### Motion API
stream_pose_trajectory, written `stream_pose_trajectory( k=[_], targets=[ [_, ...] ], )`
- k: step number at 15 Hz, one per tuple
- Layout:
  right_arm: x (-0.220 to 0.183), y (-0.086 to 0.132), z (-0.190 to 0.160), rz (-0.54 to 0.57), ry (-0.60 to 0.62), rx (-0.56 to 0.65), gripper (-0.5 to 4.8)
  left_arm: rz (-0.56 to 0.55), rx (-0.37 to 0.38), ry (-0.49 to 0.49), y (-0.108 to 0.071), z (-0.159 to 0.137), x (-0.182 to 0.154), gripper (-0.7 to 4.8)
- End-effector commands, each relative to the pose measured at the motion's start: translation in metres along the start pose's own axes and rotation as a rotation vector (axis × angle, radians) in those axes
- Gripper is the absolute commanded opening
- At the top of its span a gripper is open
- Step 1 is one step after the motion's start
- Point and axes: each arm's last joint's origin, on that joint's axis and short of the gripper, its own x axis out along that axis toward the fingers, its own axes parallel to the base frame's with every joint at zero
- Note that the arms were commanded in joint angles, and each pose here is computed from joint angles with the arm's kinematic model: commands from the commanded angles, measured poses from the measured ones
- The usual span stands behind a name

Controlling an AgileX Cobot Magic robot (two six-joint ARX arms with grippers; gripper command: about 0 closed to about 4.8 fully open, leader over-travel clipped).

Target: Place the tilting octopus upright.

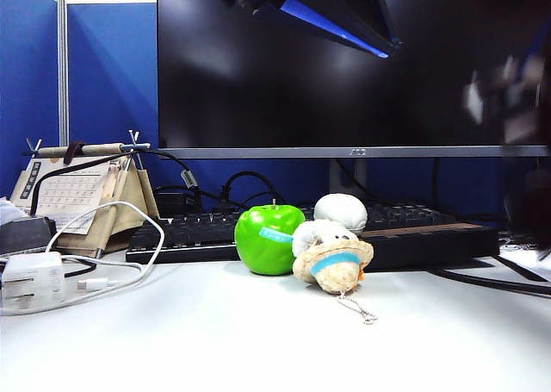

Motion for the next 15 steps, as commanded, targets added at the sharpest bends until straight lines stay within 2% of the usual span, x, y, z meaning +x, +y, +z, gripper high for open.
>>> stream_pose_trajectory(
  k=[1, 5, 8, 12, 13, 14, 15],
  targets=[
    [0.032, 0.013, 0.002, -0.034, 0.11, -0.067, -0.06, 0.005, 0.006, -0.012, 0.001, 0.002, -0.001, 0.26],
    [0.039, 0.043, 0.001, 0.099, 0.123, -0.102, -0.06, 0.005, 0.006, -0.007, 0.0, 0.001, -0.001, 0.26],
    [0.031, 0.06, 0.003, 0.136, 0.09, -0.114, -0.06, 0.005, 0.006, -0.009, 0.001, 0.002, -0.001, 0.26],
    [0.031, 0.065, 0.003, 0.213, 0.096, -0.067, -0.06, 0.005, 0.006, -0.009, 0.001, 0.002, -0.001, 0.26],
    [0.031, 0.066, 0.003, 0.253, 0.095, -0.064, 0.09, 0.005, 0.006, -0.009, 0.001, 0.002, -0.001, 0.26],
    [0.031, 0.066, 0.004, 0.254, 0.091, -0.051, 0.72, 0.005, 0.006, -0.009, 0.0, 0.002, -0.001, 0.26],
    [0.031, 0.066, 0.004, 0.254, 0.089, -0.042, 1.63, 0.004, 0.006, -0.009, 0.0, 0.002, -0.001, 0.26]
  ],
)
